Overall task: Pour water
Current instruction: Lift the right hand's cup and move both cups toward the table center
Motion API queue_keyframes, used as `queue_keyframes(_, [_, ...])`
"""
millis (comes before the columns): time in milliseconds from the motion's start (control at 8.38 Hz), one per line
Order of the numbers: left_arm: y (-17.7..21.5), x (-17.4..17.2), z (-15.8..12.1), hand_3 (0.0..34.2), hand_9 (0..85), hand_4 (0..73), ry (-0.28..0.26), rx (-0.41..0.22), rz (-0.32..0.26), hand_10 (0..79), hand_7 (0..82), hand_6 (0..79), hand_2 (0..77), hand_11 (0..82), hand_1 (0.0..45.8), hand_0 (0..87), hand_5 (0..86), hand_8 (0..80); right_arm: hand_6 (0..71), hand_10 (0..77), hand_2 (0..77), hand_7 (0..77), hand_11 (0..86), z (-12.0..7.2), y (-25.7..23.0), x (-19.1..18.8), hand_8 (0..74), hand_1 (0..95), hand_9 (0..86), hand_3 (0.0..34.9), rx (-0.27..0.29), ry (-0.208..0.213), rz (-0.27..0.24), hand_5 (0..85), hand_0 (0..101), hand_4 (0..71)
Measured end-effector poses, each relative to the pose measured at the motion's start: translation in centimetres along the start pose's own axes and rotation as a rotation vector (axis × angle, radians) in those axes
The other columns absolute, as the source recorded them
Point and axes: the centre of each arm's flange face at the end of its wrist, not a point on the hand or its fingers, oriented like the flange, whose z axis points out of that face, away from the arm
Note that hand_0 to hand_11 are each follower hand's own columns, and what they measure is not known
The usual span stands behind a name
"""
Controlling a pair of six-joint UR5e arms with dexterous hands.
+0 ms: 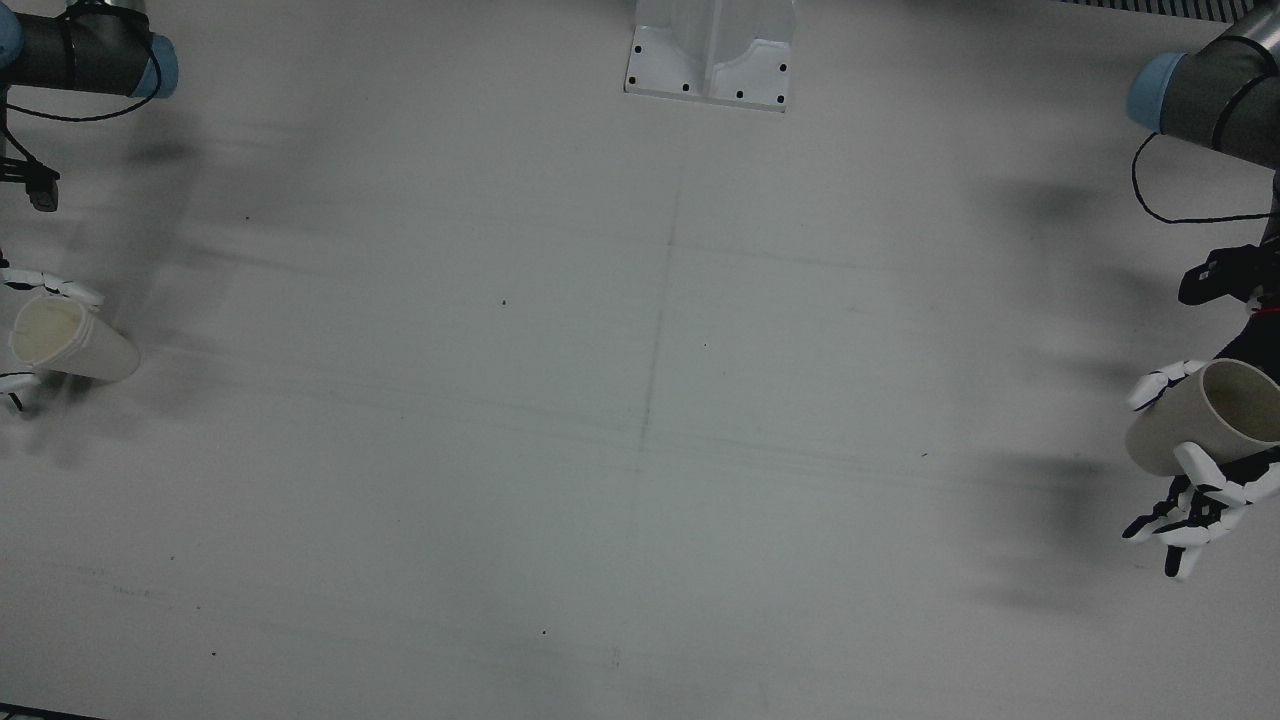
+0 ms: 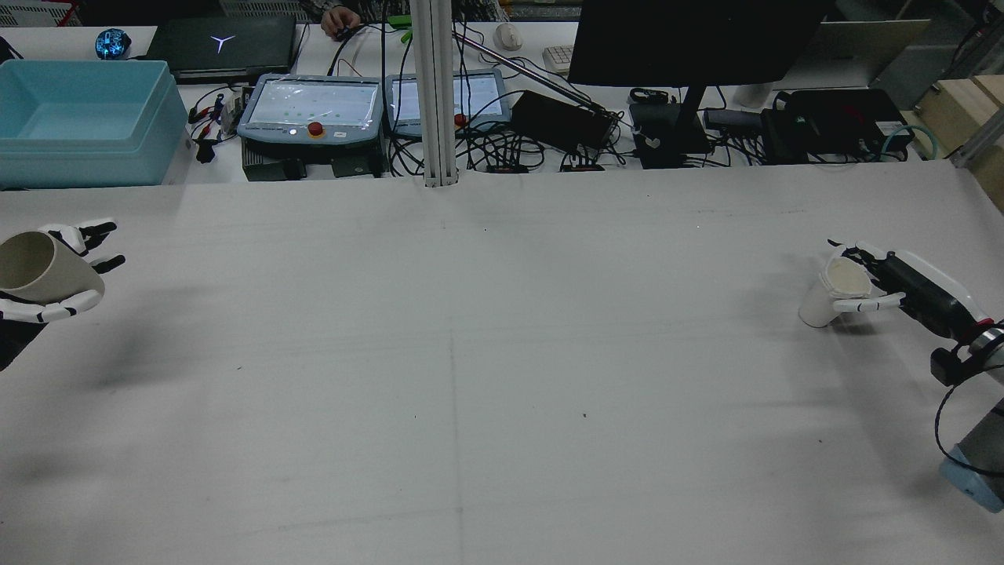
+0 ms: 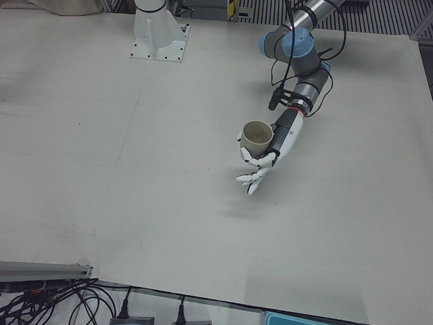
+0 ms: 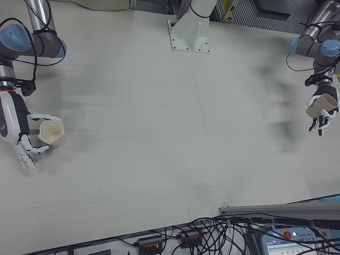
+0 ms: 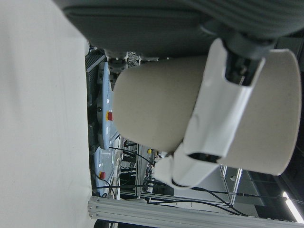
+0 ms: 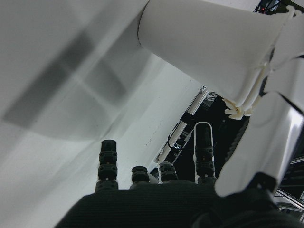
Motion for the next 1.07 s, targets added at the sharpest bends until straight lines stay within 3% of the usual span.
queue_keyframes(119, [-0.5,0.3,-0.4,9.0,6.0,38.2,0.011,0.008,-0.005,9.3,25.6,14.7,33.3,16.4,31.6,79.9,50.7,6.0,4.4,12.0,15.8,15.8,19.1,0.6,0.6,0.1,4.4,18.5,7.1,11.4,-0.01,0.0,-0.003,61.1,49,0.0])
queue_keyframes(239, [-1.1,0.7,-1.1,9.0,6.0,38.2,0.018,0.016,-0.005,9.3,25.6,14.7,33.3,16.4,31.6,79.9,50.7,6.0,4.4,12.0,15.8,15.8,19.1,1.1,1.3,0.3,4.4,18.5,7.1,11.4,-0.02,0.004,-0.005,61.1,49,0.0])
queue_keyframes(358, [-1.8,1.0,-1.7,9.1,6.0,38.2,0.022,0.022,-0.004,9.3,26.2,13.6,33.3,16.4,31.6,80.0,50.7,6.0,7.1,12.5,20.2,19.1,21.3,1.6,1.9,0.5,6.5,18.5,10.4,10.9,-0.031,0.008,-0.006,70.9,52,0.0])
queue_keyframes(477, [-2.3,1.3,-2.3,9.0,6.0,38.2,0.024,0.028,-0.002,9.3,26.2,13.1,33.3,16.4,31.6,79.9,50.7,6.0,20.7,16.4,25.6,35.5,26.7,2.3,2.9,0.5,8.7,25.1,14.7,8.5,-0.038,0.012,-0.006,69.3,58,0.0])
queue_keyframes(596, [-2.6,1.4,-2.6,9.0,6.0,38.2,0.025,0.03,-0.001,9.3,26.2,13.1,33.3,16.4,31.6,79.9,50.7,6.0,20.7,20.2,25.6,35.5,32.7,2.9,4.4,-0.2,14.7,25.1,21.3,8.5,-0.034,0.007,-0.007,69.3,58,0.0])
queue_keyframes(716, [-2.4,1.5,-2.6,9.0,6.0,38.2,0.026,0.027,-0.003,9.3,26.2,13.6,33.3,16.4,31.6,79.9,50.7,6.0,40.9,33.8,32.2,55.1,48.0,3.4,6.3,-1.7,32.7,27.3,43.1,13.1,-0.034,-0.01,-0.003,71.4,76,6.0])
queue_keyframes(835, [-2.0,1.5,-2.5,9.1,6.0,38.7,0.026,0.019,-0.007,9.3,27.3,14.7,33.3,16.4,31.6,79.7,50.7,6.0,40.9,33.8,32.2,55.1,48.0,3.6,8.7,-4.3,32.7,27.3,43.1,13.1,-0.039,-0.038,0.003,71.4,76,6.0])
queue_keyframes(954, [-1.2,1.4,-2.3,9.1,6.0,38.7,0.024,0.006,-0.014,9.3,27.8,16.4,33.3,16.4,31.6,79.6,50.7,6.0,43.1,41.5,34.4,63.8,56.2,3.5,11.1,-7.5,34.9,26.2,46.9,12.8,-0.041,-0.072,0.009,74.2,80,16.9])
queue_keyframes(1073, [-0.2,1.2,-2.1,9.0,6.0,38.7,0.02,-0.005,-0.019,9.3,27.8,16.9,33.3,16.4,31.6,79.7,50.7,6.0,43.6,43.6,35.5,57.8,59.5,3.1,13.5,-11.2,34.9,26.2,45.8,14.1,-0.041,-0.113,0.015,75.8,80,20.7])
